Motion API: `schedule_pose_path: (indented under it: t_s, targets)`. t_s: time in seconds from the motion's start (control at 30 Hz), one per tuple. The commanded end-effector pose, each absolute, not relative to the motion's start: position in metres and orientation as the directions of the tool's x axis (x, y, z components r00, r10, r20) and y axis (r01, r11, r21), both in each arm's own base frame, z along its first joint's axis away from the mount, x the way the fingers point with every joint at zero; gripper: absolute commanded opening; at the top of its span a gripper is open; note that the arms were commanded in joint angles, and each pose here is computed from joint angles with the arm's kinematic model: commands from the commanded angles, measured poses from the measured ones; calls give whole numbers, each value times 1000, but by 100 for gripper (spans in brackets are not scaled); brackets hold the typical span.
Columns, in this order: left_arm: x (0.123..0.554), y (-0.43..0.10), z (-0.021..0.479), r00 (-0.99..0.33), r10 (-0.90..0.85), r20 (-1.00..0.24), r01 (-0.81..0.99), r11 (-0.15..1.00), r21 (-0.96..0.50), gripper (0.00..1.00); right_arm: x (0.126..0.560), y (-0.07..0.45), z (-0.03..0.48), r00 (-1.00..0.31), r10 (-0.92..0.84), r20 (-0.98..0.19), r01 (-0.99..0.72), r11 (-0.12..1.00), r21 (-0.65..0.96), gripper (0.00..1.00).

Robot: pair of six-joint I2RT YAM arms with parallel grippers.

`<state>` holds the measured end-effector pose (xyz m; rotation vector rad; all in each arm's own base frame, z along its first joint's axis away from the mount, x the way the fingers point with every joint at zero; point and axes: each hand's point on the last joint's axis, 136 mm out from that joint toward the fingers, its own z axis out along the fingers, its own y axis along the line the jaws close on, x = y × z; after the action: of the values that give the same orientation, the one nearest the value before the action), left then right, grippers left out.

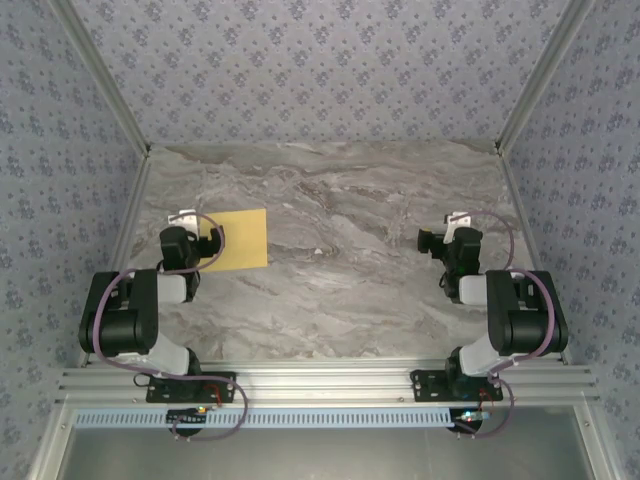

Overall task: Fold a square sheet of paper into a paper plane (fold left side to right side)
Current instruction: Move the square sheet of paper to the center of the table.

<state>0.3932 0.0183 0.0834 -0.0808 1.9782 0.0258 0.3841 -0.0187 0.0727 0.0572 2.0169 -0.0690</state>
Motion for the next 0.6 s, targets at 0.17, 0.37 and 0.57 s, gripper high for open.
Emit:
schedule_pose_path:
  t_s: [0.17,0.37,0.57]
  targets:
    - [398,13,88,-384,-42,-922,-46,999,-26,98,390,-18,82,-403,-6,-915,58,998,-32,100]
    - [398,13,88,-384,-43,-922,-45,999,-28,98,390,-19,82,-402,5,-916,51,999,-17,100]
    - [398,22,95,-379,-63,-923,-99,995,-27,98,388,-25,85,-394,33,-918,75,997,4,100]
